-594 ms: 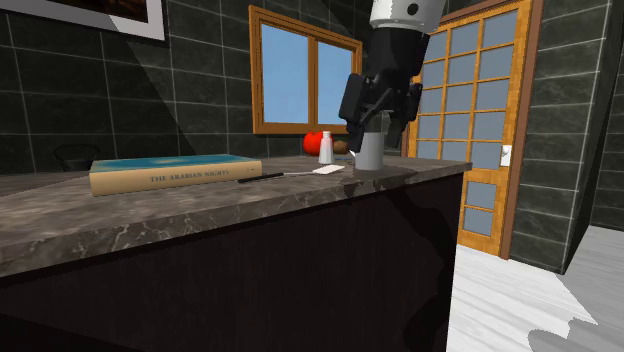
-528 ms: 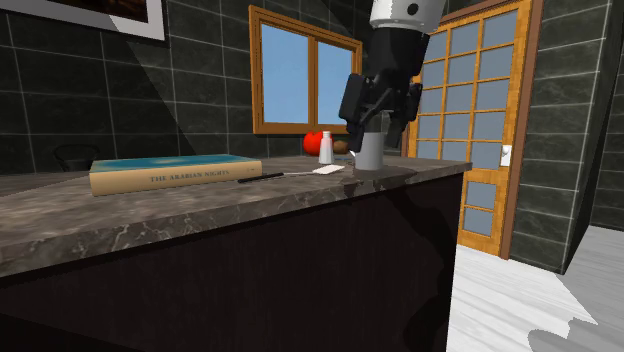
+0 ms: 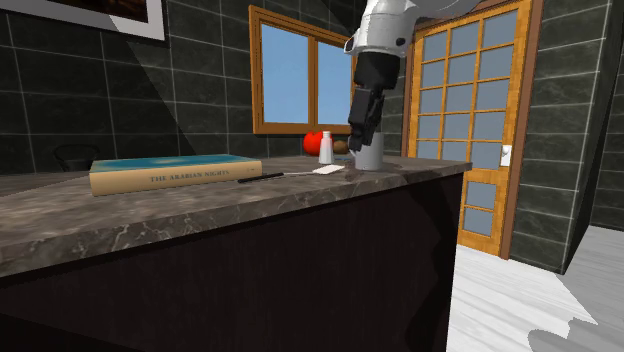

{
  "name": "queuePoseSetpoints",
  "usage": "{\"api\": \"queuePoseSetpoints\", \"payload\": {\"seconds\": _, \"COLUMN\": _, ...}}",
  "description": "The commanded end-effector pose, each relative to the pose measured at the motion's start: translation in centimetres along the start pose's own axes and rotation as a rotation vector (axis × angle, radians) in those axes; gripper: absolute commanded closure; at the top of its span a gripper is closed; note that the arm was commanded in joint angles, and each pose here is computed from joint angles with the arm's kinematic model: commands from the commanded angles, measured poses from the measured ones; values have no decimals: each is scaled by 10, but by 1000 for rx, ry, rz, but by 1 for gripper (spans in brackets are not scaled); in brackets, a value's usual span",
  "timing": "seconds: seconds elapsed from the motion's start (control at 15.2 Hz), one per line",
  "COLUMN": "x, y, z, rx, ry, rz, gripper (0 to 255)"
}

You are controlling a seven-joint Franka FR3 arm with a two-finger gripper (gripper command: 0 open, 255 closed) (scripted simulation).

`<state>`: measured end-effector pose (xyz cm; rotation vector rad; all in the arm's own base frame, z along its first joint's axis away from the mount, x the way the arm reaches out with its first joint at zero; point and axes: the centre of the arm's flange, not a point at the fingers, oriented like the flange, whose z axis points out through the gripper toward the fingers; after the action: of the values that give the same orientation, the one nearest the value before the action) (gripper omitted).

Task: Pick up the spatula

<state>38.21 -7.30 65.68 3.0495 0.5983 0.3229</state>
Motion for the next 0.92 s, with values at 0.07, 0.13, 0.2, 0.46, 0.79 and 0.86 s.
{"api": "queuePoseSetpoints", "payload": {"seconds": 0.07, "x": 32, "y": 34, "z": 9, "rx": 38, "ry": -19, "rz": -227, "gripper": 0}}
{"api": "queuePoseSetpoints", "payload": {"seconds": 0.13, "x": 44, "y": 43, "z": 13, "rx": 52, "ry": -25, "rz": -298, "gripper": 0}}
{"api": "queuePoseSetpoints", "payload": {"seconds": 0.2, "x": 57, "y": 51, "z": 17, "rx": 65, "ry": -31, "rz": -370, "gripper": 0}}
{"api": "queuePoseSetpoints", "payload": {"seconds": 0.46, "x": 111, "y": 74, "z": 34, "rx": 118, "ry": -56, "rz": -654, "gripper": 0}}
{"api": "queuePoseSetpoints", "payload": {"seconds": 0.79, "x": 183, "y": 79, "z": 57, "rx": 185, "ry": -86, "rz": -1010, "gripper": 0}}
{"api": "queuePoseSetpoints", "payload": {"seconds": 0.86, "x": 193, "y": 78, "z": 61, "rx": 194, "ry": -91, "rz": -1059, "gripper": 0}}
